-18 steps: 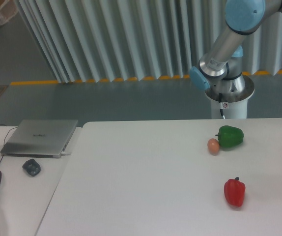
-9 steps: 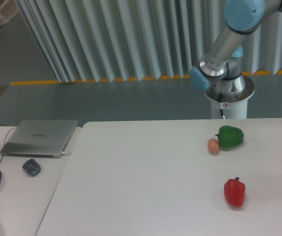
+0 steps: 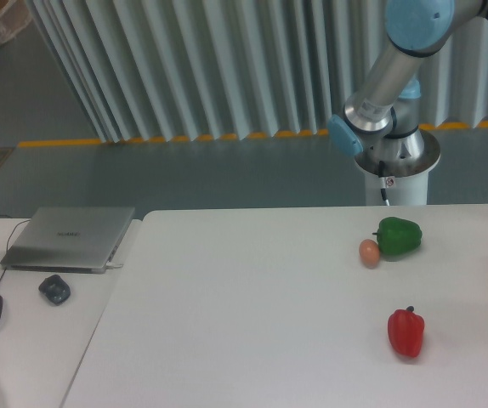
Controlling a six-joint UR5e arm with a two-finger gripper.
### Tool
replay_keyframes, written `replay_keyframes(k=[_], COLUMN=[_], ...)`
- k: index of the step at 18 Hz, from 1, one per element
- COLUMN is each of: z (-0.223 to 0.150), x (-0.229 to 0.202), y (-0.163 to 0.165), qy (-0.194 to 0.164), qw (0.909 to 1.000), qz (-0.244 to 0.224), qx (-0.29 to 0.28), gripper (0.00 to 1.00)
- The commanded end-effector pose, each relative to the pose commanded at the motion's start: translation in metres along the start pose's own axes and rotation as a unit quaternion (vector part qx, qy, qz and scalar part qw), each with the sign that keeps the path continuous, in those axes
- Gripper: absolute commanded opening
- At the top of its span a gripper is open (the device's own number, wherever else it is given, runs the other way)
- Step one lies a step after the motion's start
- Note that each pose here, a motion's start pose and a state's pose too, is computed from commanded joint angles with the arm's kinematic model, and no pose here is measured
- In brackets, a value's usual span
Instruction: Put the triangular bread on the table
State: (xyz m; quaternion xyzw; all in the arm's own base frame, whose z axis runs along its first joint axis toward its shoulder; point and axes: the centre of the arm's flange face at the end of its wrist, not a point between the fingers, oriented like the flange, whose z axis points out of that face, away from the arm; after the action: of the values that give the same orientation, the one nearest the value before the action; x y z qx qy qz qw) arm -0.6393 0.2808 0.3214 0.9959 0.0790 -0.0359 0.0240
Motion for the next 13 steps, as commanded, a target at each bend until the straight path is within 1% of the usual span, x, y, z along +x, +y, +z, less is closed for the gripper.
replay_keyframes(k=[1, 4, 5, 6, 9, 11, 12, 13], z=[-0.009, -0.023, -0.031, -0.041, -0.051, -0.054, -0.057, -0.061], x=[0.001, 0.008, 0.011, 0.014, 0.023, 0.037, 0.056, 0.067], y=[0.001, 0.003, 0.002, 0.001, -0.002, -0.013, -0.031, -0.038], qy=[0.003, 0.013, 0.021, 0.04, 0.049, 0.058, 0.06, 0.064], qw=[1.0, 0.9999, 0.9998, 0.9991, 0.9986, 0.998, 0.9974, 0.997], qz=[-0.002, 0.0, 0.002, 0.001, 0.006, 0.017, 0.034, 0.04], qx=[0.008, 0.006, 0.008, 0.016, 0.02, 0.019, 0.019, 0.018], gripper=[0.14, 0.14, 0.14, 0.14, 0.15, 0.15, 0.15, 0.15])
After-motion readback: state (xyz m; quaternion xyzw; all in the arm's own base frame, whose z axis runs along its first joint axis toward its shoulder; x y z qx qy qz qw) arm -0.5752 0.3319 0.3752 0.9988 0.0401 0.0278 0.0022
